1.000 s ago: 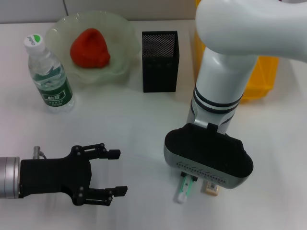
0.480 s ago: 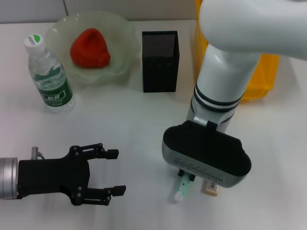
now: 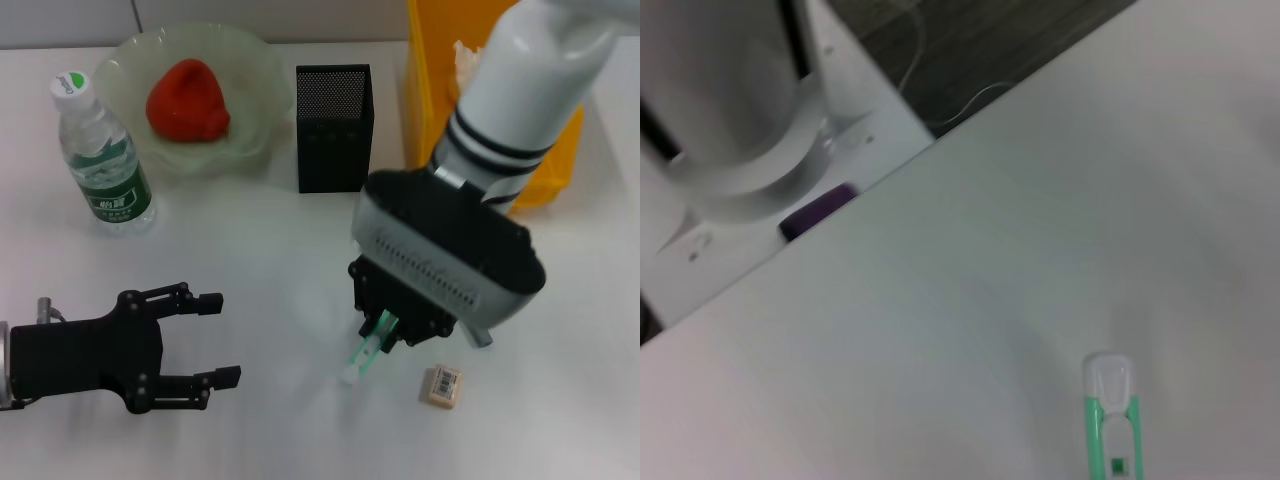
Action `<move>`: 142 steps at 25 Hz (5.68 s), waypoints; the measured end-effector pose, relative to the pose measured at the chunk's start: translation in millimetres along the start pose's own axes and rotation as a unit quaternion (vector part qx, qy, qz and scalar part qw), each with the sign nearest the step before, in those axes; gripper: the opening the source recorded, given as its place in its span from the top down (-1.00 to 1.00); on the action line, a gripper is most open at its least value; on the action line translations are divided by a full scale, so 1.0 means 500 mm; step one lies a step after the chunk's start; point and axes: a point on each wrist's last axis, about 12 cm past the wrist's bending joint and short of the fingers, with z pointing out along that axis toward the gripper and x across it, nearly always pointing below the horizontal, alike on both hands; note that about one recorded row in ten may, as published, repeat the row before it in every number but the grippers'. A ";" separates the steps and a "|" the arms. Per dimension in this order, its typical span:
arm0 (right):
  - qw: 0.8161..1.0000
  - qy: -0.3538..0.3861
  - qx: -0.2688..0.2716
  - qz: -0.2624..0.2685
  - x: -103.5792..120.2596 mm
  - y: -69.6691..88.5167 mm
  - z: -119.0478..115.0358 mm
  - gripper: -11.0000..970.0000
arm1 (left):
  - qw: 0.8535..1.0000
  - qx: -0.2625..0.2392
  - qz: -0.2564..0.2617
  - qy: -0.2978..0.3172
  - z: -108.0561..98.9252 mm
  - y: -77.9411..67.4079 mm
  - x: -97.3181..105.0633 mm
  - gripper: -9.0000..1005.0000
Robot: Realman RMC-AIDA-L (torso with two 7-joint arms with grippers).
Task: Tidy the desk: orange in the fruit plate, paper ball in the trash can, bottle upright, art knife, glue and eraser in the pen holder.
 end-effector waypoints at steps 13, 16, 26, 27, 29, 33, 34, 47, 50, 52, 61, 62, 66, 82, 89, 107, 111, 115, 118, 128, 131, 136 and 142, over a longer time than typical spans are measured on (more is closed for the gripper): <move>0.973 -0.145 0.136 0.118 0.071 0.055 -0.063 0.64 | 1.000 -0.003 -0.009 -0.008 0.002 -0.004 0.003 -0.68; 0.954 -0.194 0.183 0.137 0.089 0.077 -0.082 0.64 | 1.000 -0.001 -0.008 -0.010 0.008 -0.003 0.000 -0.68; 0.859 -0.332 0.324 0.218 0.152 0.150 -0.067 0.64 | 1.000 0.006 0.000 -0.012 0.025 0.002 -0.008 -0.68; 0.847 -0.345 0.337 0.223 0.155 0.155 -0.062 0.64 | 1.000 0.006 0.000 -0.012 0.027 0.001 -0.008 -0.68; 0.824 -0.368 0.362 0.233 0.160 0.165 -0.051 0.64 | 1.000 0.006 0.001 -0.014 0.029 0.001 -0.009 -0.68; 0.788 -0.392 0.393 0.266 0.167 0.170 -0.025 0.64 | 1.000 0.006 0.001 -0.019 0.035 0.001 -0.011 -0.68; 0.783 -0.394 0.396 0.274 0.168 0.169 -0.020 0.64 | 1.000 0.006 0.001 -0.019 0.035 0.001 -0.011 -0.68; 0.669 -0.434 0.486 0.357 0.197 0.155 -0.021 0.64 | 0.989 -0.080 -0.017 -0.120 0.045 -0.008 0.001 -0.68; 0.644 -0.434 0.497 0.386 0.208 0.138 -0.025 0.64 | 0.986 -0.095 -0.022 -0.133 0.040 -0.009 0.003 -0.68; 0.633 -0.433 0.500 0.402 0.213 0.127 -0.023 0.64 | 0.983 -0.113 -0.028 -0.140 0.035 -0.010 0.007 -0.68; 0.604 -0.403 0.505 0.467 0.229 0.078 -0.001 0.64 | 0.978 -0.143 -0.043 -0.144 0.036 -0.014 0.023 -0.68; 0.601 -0.399 0.506 0.472 0.230 0.075 0.002 0.64 | 0.978 -0.144 -0.041 -0.145 0.038 -0.017 0.025 -0.68; 0.597 -0.391 0.504 0.487 0.231 0.068 0.012 0.64 | 0.978 -0.146 -0.038 -0.146 0.039 -0.020 0.029 -0.68; 0.608 -0.360 0.489 0.512 0.229 0.042 0.032 0.60 | 0.979 -0.143 -0.039 -0.142 0.036 -0.027 0.035 -0.68; 0.606 -0.355 0.486 0.520 0.230 0.044 0.039 0.48 | 0.979 -0.145 -0.042 -0.141 0.034 -0.031 0.038 -0.68; 0.563 -0.399 0.512 0.511 0.239 0.065 0.010 -0.53 | 0.981 -0.133 -0.048 -0.132 0.032 -0.040 0.045 -0.68; 0.563 -0.432 0.513 0.483 0.236 0.082 -0.017 -0.53 | 0.984 -0.121 -0.050 -0.123 0.038 -0.045 0.049 -0.68; 0.584 -0.470 0.480 0.456 0.225 0.126 -0.055 -0.53 | 0.988 -0.107 -0.047 -0.104 0.038 -0.052 0.056 -0.68; 0.610 -0.474 0.457 0.440 0.215 0.151 -0.072 -0.53 | 0.990 -0.097 -0.045 -0.093 0.038 -0.054 0.059 -0.68; 0.774 -0.412 0.279 0.392 0.199 0.237 -0.157 -0.53 | 0.997 -0.032 -0.034 -0.065 0.059 -0.056 0.049 -0.68; 0.820 -0.365 0.232 0.374 0.199 0.221 -0.162 -0.53 | 0.997 -0.022 -0.033 -0.061 0.061 -0.055 0.047 -0.68; 0.892 -0.268 0.135 0.339 0.177 0.163 -0.146 -0.53 | 0.998 -0.016 -0.028 -0.057 0.062 -0.054 0.045 -0.68; 0.941 -0.181 0.063 0.278 0.137 0.111 -0.120 -0.53 | 0.999 -0.007 -0.022 -0.045 0.059 -0.048 0.041 -0.68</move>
